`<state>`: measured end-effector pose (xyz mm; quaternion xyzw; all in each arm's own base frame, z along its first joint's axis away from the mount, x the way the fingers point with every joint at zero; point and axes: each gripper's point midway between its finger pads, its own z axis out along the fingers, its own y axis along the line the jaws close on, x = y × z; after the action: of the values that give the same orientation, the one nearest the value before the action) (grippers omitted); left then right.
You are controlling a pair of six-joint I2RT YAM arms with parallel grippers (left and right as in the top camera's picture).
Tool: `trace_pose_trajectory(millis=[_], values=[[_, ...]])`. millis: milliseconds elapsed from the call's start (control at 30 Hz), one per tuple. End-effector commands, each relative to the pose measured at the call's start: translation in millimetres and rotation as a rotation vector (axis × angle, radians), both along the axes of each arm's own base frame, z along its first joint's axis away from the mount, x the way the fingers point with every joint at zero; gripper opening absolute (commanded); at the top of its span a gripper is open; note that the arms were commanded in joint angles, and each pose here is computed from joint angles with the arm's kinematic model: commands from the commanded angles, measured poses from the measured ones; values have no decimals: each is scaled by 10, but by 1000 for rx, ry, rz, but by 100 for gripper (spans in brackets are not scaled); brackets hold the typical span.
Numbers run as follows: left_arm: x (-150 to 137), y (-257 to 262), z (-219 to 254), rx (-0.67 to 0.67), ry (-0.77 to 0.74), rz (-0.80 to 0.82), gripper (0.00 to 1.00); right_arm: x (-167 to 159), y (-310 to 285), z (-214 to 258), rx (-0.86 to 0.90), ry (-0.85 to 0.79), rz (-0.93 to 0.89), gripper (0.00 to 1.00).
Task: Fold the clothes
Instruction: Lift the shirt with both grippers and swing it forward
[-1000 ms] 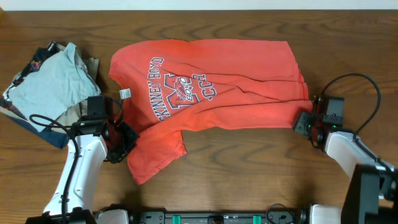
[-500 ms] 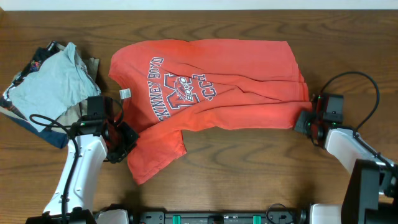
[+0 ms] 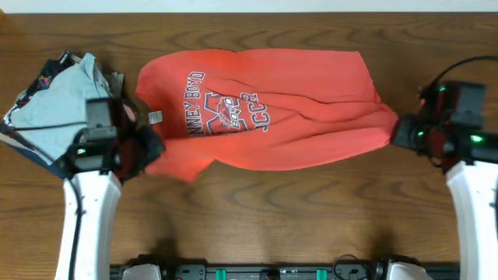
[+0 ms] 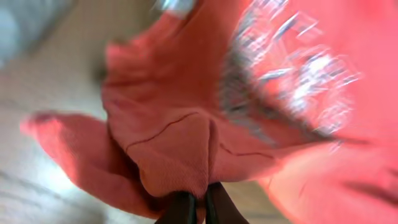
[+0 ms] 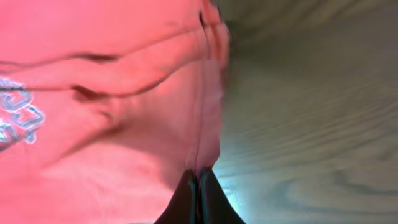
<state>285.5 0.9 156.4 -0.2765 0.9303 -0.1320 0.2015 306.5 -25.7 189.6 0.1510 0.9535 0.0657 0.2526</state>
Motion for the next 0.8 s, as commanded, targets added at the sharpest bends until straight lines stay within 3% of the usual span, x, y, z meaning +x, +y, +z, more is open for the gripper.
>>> trace_pose_trajectory(millis=[0, 267, 567, 767], values=[[87, 11, 495, 23, -134, -22, 6, 7, -36, 448, -24, -79, 25, 1], [78, -139, 1555, -13, -419, -73, 6, -174, -345, 1438, -64, -218, -87, 1], [-226, -148, 3010, 64, -732, -87, 6, -569, -479, 2597, -172, -467, -148, 1], [-332, -91, 3401, 117, -808, -67, 6, -640, -449, 2912, -204, -557, -144, 1]])
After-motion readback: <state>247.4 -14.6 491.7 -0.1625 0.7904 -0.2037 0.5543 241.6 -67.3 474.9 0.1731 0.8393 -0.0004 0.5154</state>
